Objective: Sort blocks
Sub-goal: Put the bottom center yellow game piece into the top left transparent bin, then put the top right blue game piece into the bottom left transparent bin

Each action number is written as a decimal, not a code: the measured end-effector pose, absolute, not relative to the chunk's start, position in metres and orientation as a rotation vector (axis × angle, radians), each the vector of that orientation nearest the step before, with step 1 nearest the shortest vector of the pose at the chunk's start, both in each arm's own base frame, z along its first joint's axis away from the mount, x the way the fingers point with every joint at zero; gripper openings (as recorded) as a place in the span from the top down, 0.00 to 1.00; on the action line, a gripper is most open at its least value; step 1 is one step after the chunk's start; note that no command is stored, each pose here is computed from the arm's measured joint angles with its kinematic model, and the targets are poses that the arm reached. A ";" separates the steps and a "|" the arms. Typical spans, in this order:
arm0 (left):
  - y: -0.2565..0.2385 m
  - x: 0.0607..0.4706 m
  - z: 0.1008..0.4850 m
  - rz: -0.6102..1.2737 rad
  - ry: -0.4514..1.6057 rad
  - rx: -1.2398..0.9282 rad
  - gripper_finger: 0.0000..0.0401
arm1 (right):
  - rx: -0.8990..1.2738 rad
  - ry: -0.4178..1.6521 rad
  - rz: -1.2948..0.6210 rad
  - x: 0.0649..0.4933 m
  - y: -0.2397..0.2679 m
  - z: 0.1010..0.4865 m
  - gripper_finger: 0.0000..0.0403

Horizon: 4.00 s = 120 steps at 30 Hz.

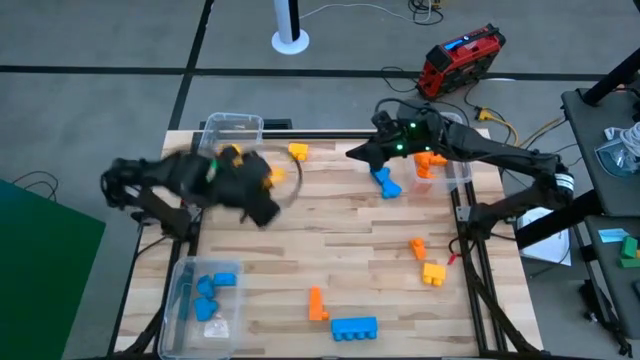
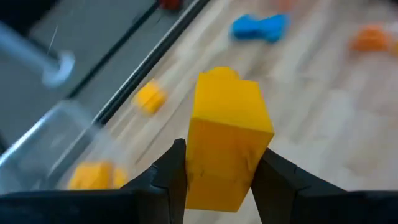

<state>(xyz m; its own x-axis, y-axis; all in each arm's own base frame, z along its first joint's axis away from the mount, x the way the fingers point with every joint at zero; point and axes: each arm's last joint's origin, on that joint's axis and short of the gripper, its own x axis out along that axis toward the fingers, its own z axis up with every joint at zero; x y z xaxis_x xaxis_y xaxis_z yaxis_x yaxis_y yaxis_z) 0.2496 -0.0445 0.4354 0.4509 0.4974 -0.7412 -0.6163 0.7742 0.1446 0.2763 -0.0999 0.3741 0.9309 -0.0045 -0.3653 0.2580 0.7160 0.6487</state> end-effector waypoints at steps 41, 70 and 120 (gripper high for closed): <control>0.161 0.156 0.313 1.045 1.255 -0.715 0.60 | 1.021 0.479 -0.266 0.303 -0.150 0.320 0.97; 0.160 0.210 0.390 0.673 0.725 -0.347 0.49 | 1.085 0.800 -0.515 0.265 -0.112 0.316 0.97; 0.164 0.214 0.395 0.637 0.685 -0.215 0.49 | 0.587 1.673 -0.750 0.338 -0.219 0.171 0.20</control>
